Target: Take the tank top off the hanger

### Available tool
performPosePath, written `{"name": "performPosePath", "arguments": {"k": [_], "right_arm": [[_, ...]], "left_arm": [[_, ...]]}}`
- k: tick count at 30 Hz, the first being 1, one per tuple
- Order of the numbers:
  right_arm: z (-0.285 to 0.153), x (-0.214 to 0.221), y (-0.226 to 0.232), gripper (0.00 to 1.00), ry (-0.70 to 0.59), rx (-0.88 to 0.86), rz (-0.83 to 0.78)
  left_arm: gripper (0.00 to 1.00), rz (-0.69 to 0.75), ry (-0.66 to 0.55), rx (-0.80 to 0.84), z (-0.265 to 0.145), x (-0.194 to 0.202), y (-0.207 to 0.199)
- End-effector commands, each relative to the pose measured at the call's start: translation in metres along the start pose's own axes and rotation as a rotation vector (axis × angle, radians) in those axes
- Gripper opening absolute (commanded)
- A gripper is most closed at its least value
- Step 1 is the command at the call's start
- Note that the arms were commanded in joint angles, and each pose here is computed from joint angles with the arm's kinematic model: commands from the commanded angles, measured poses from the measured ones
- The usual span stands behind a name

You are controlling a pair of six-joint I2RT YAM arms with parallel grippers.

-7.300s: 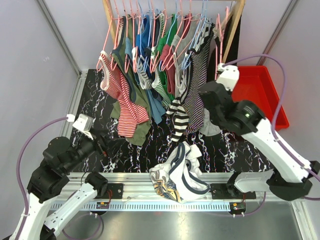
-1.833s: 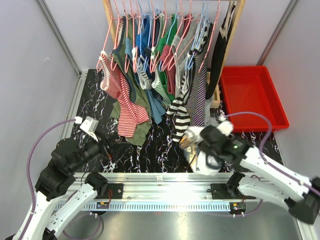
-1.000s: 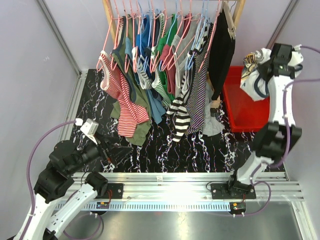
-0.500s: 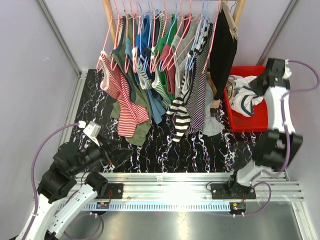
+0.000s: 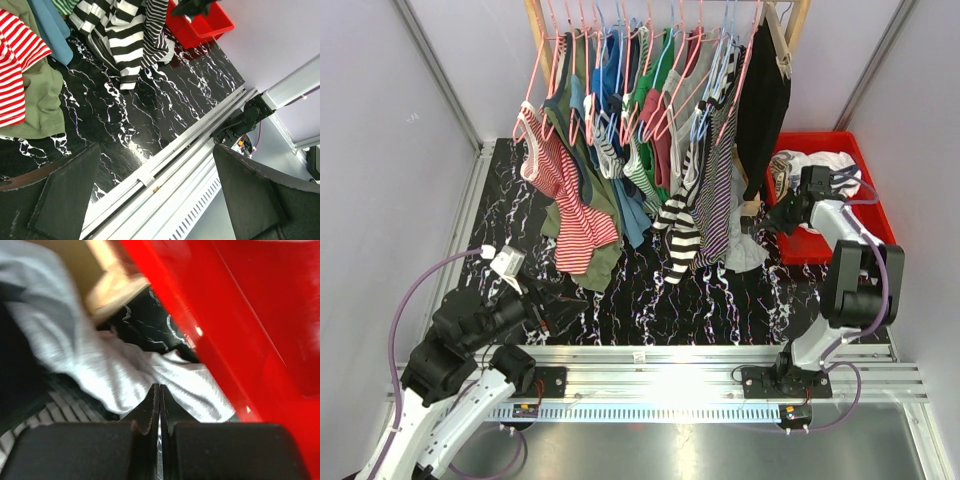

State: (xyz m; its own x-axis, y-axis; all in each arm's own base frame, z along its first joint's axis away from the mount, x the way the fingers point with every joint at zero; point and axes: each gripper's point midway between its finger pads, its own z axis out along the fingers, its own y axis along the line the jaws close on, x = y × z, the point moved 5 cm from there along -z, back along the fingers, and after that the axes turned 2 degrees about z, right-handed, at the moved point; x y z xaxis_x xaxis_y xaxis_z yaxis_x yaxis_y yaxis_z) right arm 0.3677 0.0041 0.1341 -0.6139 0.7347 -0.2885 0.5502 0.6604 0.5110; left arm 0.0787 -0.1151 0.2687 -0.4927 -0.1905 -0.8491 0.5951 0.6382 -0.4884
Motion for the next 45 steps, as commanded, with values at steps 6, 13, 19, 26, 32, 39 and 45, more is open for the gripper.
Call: {"name": "performPosePath", "arguments": {"k": [6, 13, 19, 26, 32, 39, 45], "right_arm": [[0.04, -0.023, 0.023, 0.0, 0.014, -0.039, -0.062], [0.08, -0.03, 0.057, 0.0, 0.035, 0.015, -0.125], [0.101, -0.045, 0.063, 0.0, 0.005, 0.081, -0.118], [0.112, -0.067, 0.079, 0.0, -0.024, 0.086, -0.142], [0.087, -0.081, 0.092, 0.0, -0.063, 0.091, -0.165], [-0.004, -0.07, 0.067, 0.64, -0.285, 0.169, -0.117], [-0.115, -0.036, 0.063, 0.78, -0.419, 0.002, -0.136]], "left_arm": [[0.99, 0.006, -0.053, 0.042, -0.004, -0.009, -0.008], [0.99, 0.006, -0.054, 0.041, -0.006, -0.01, -0.009], [0.99, 0.005, -0.064, 0.03, -0.011, -0.009, -0.009], [0.99, 0.001, -0.065, 0.031, -0.013, -0.008, -0.009], [0.99, -0.003, -0.073, 0.032, -0.016, -0.01, -0.011], [0.99, -0.006, -0.076, 0.032, -0.017, -0.009, -0.011], [0.99, -0.012, -0.082, 0.043, -0.015, -0.008, -0.011]]}}
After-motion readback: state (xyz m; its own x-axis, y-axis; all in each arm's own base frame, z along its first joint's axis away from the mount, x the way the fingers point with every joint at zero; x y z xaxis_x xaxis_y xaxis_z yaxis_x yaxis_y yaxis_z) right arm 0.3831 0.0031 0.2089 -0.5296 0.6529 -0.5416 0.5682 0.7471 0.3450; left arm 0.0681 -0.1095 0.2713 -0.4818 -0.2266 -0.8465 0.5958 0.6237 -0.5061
